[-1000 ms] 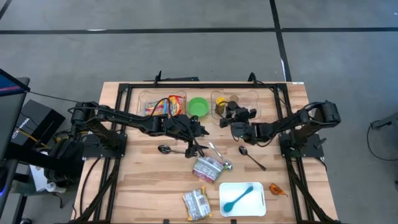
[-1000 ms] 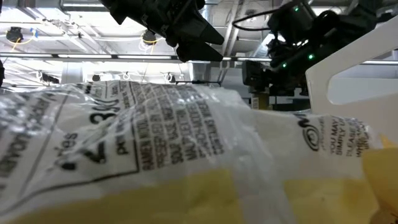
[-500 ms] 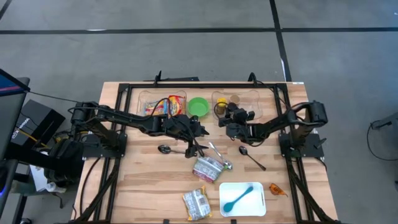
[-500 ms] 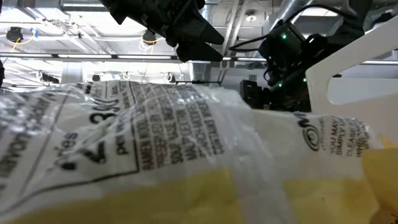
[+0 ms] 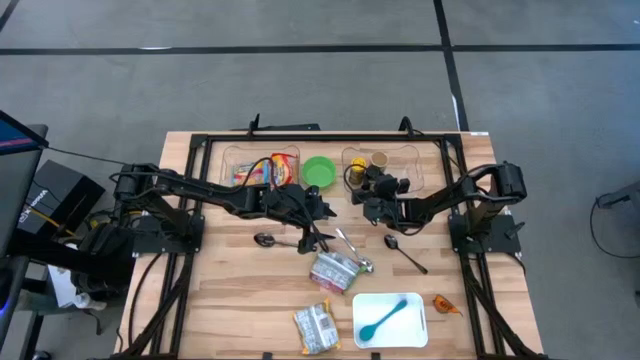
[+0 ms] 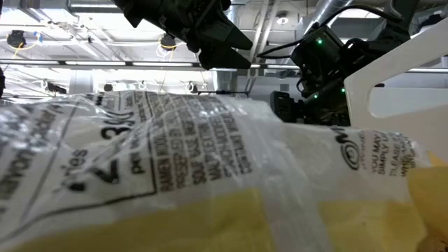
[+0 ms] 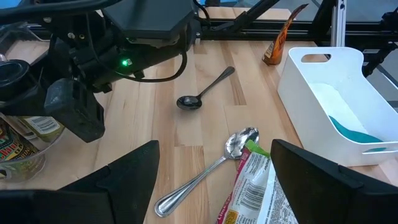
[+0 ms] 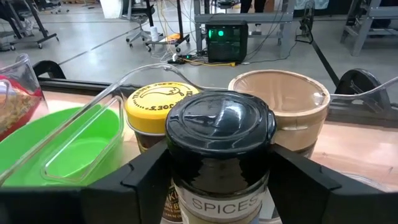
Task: Pick & Place Food Item
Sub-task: Put the transparent spice bottle in the right transparent bin
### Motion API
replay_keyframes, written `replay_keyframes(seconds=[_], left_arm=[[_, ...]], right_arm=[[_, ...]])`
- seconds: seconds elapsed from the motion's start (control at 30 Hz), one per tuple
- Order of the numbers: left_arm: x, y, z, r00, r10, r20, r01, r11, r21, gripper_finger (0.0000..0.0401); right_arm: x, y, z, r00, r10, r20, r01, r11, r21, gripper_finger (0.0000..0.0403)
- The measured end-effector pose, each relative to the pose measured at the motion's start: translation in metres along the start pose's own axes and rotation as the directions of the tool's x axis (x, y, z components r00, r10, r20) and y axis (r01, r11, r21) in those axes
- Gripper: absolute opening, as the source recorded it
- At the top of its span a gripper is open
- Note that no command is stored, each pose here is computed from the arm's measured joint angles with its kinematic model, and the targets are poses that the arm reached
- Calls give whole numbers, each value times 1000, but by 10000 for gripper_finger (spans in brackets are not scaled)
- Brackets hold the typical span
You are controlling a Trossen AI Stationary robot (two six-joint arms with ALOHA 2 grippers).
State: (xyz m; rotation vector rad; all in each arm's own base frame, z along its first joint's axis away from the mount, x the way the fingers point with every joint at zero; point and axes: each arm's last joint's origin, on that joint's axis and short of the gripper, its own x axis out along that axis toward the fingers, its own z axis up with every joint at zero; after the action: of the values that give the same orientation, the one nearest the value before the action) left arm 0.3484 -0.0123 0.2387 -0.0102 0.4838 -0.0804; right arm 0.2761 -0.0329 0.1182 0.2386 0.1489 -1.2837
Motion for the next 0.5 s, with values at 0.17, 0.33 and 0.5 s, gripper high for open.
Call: replay_keyframes(seconds=[0.17,0.33,0.5], left_arm=[[0,0,0,1000,0,0,0,1000,0,301],[0,0,0,1000,0,0,0,1000,0,301],[0,0,0,1000,0,0,0,1000,0,301]], right_arm=[[0,0,0,1000,1,0,-1,1000,0,242],[0,0,0,1000,3,-2,-3,1000,-3,244],[0,0,0,1000,3,-2,-3,1000,-11,244]])
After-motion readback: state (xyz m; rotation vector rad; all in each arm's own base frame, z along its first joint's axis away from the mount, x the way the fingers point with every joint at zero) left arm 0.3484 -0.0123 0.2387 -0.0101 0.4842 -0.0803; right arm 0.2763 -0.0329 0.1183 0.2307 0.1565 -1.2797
